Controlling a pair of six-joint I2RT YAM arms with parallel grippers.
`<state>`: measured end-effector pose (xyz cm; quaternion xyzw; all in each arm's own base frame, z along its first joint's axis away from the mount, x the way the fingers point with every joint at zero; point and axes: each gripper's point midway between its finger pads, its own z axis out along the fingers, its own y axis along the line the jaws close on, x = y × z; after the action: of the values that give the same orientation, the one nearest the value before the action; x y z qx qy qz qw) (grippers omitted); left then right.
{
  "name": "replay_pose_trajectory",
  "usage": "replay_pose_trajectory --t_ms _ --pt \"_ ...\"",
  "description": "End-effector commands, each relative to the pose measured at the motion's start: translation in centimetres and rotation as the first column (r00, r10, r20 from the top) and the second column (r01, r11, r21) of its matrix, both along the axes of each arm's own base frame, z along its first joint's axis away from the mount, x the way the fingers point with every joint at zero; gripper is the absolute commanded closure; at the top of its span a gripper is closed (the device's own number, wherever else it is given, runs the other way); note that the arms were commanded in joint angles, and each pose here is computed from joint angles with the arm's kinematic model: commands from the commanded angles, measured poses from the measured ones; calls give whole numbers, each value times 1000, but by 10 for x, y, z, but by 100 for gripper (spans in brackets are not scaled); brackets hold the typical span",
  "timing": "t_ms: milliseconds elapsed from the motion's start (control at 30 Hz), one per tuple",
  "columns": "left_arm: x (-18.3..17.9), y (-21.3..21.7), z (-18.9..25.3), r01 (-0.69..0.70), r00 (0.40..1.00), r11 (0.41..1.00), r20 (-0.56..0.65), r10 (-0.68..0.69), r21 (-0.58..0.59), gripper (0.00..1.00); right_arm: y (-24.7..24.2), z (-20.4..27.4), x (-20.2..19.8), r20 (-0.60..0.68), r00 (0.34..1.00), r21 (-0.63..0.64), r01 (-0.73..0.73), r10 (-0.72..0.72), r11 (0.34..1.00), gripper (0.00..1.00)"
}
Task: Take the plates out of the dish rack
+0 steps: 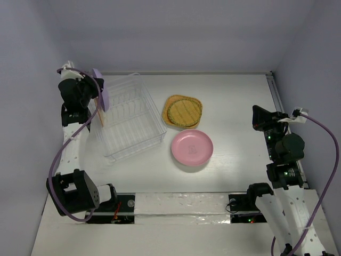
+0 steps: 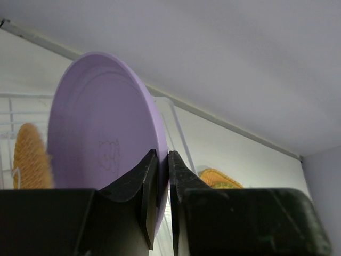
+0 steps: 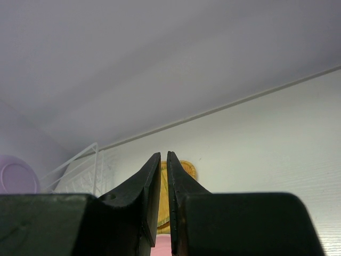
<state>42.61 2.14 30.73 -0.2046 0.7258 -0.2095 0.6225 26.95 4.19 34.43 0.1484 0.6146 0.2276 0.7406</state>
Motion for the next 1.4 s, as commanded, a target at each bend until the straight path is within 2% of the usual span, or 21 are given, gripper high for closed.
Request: replay_pose_trajectory --t_ms 0,167,333,533,567,600,633,667,700,767,800,833,900,933,1033,1067,1100,1200,1367 --pt "-8 -11 62 61 977 998 202 -65 26 100 4 14 -2 56 998 5 -21 21 1000 85" --pt "-8 -35 90 151 951 987 266 -160 51 100 4 15 -2 57 998 5 -21 21 1000 85" --pt "-7 -83 104 267 914 955 279 -294 132 100 4 15 -3 57 998 6 -20 19 1000 85" --pt "-22 -174 109 447 831 874 273 -484 190 100 1 15 -4 58 998 9 -8 7 1000 85" --pt "-30 -201 107 500 800 843 266 -537 199 100 1 16 -5 61 998 10 -6 6 1000 85" --pt "-35 -215 102 528 788 825 248 -564 200 100 0 17 -5 63 998 11 -2 1 1000 85" --pt "-47 -249 89 594 749 776 208 -629 209 100 -2 17 -7 65 998 16 8 -9 1000 85" --pt "-43 -248 86 585 759 785 201 -619 206 100 -3 17 -6 65 998 18 15 -16 1000 85" --pt "-59 -281 74 633 727 742 162 -667 221 100 -5 19 -10 75 997 24 25 -27 999 85" --pt "-74 -316 53 676 697 699 104 -709 233 100 -11 21 -13 87 995 38 51 -54 998 85" --pt "-78 -326 40 662 719 709 62 -693 242 100 -13 22 -17 99 993 42 58 -62 997 85" --pt "-96 -352 29 696 688 672 32 -725 254 100 -15 23 -18 103 992 49 70 -75 996 85" --pt "-107 -368 9 699 693 669 -11 -721 251 100 -18 24 -19 105 990 54 86 -92 995 85" --pt "-122 -383 3 722 671 646 -21 -742 249 100 -18 23 -19 102 990 56 88 -93 995 85" --pt "-136 -400 -17 714 683 645 -67 -728 270 100 -19 22 -18 97 991 57 89 -94 994 85" --pt "-151 -413 -22 734 660 619 -80 -747 280 100 -18 22 -18 95 991 56 87 -93 995 85" --pt "-153 -415 -25 718 678 630 -91 -730 297 100 -18 22 -18 97 991 56 86 -91 995 85" --pt "-167 -430 -44 716 679 613 -128 -723 334 100 -19 21 -18 94 991 57 90 -95 994 85" --pt "-177 -441 -105 741 662 584 -213 -718 332 100 -20 22 -19 97 990 59 95 -100 994 85"
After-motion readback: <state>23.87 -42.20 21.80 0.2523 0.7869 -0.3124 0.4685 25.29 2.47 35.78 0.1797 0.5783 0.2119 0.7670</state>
